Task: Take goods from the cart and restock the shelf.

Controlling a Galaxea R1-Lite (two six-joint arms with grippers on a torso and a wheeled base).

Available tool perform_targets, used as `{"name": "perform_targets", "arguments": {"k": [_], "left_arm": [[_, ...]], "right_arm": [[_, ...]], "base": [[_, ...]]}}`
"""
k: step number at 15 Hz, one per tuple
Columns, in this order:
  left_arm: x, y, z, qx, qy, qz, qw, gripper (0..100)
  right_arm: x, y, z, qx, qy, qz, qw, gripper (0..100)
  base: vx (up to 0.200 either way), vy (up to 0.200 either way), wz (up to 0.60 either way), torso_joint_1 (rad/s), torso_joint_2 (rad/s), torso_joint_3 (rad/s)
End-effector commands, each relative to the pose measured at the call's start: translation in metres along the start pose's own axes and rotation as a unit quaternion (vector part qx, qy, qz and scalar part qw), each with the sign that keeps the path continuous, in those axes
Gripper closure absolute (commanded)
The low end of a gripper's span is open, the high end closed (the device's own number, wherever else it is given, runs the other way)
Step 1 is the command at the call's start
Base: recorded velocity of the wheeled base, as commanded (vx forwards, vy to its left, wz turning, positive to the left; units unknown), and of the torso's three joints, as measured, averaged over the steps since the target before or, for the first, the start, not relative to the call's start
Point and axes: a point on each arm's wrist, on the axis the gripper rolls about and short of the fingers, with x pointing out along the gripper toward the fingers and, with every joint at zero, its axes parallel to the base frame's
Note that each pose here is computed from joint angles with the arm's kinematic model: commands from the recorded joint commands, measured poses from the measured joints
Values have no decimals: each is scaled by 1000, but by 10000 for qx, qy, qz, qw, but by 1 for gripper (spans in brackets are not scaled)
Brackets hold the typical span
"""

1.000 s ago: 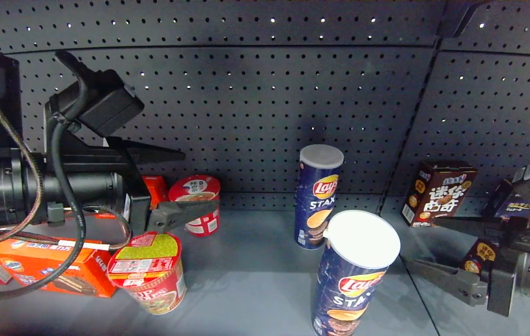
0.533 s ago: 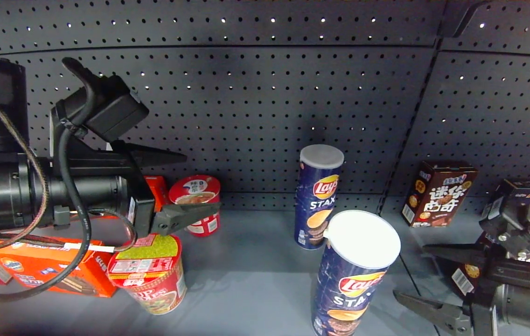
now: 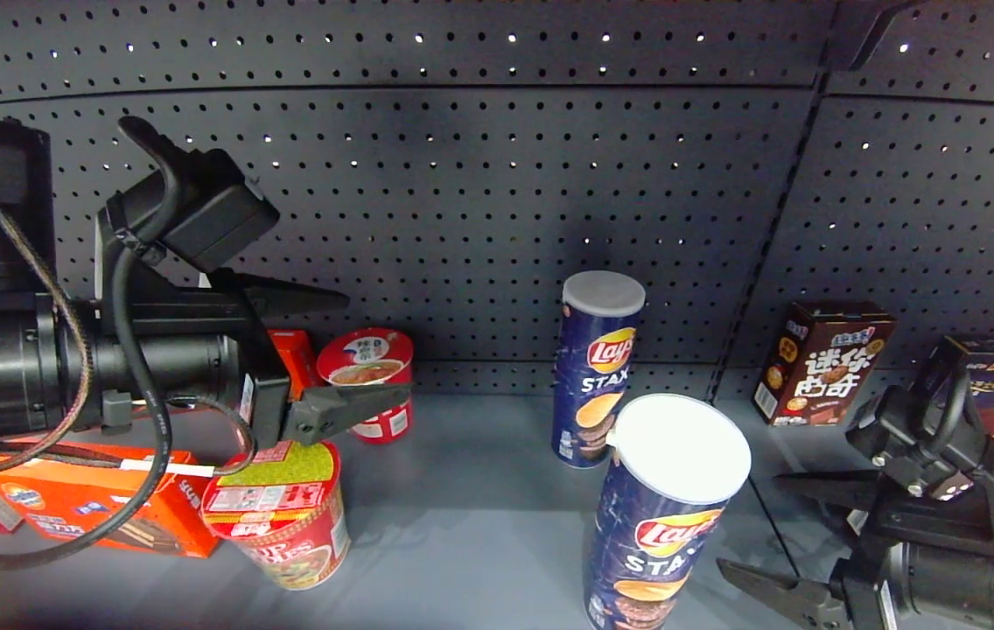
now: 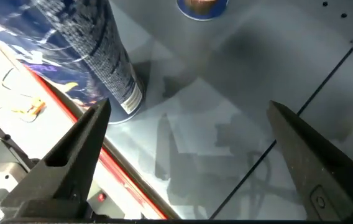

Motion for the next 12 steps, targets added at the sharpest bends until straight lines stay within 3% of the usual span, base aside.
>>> {"name": "perform_targets", "arguments": {"k": [1, 12], "left_arm": [[1, 0, -1, -9, 19, -6, 10000, 0], [2, 0, -1, -12, 31, -18, 10000, 0]], "right_arm": [[7, 0, -2, 4, 134, 18, 9999, 0], [27, -1, -5, 15, 285, 43, 9996, 0]], "base": [[0, 0, 0, 0, 0, 0], [0, 0, 0, 0, 0, 0]]}}
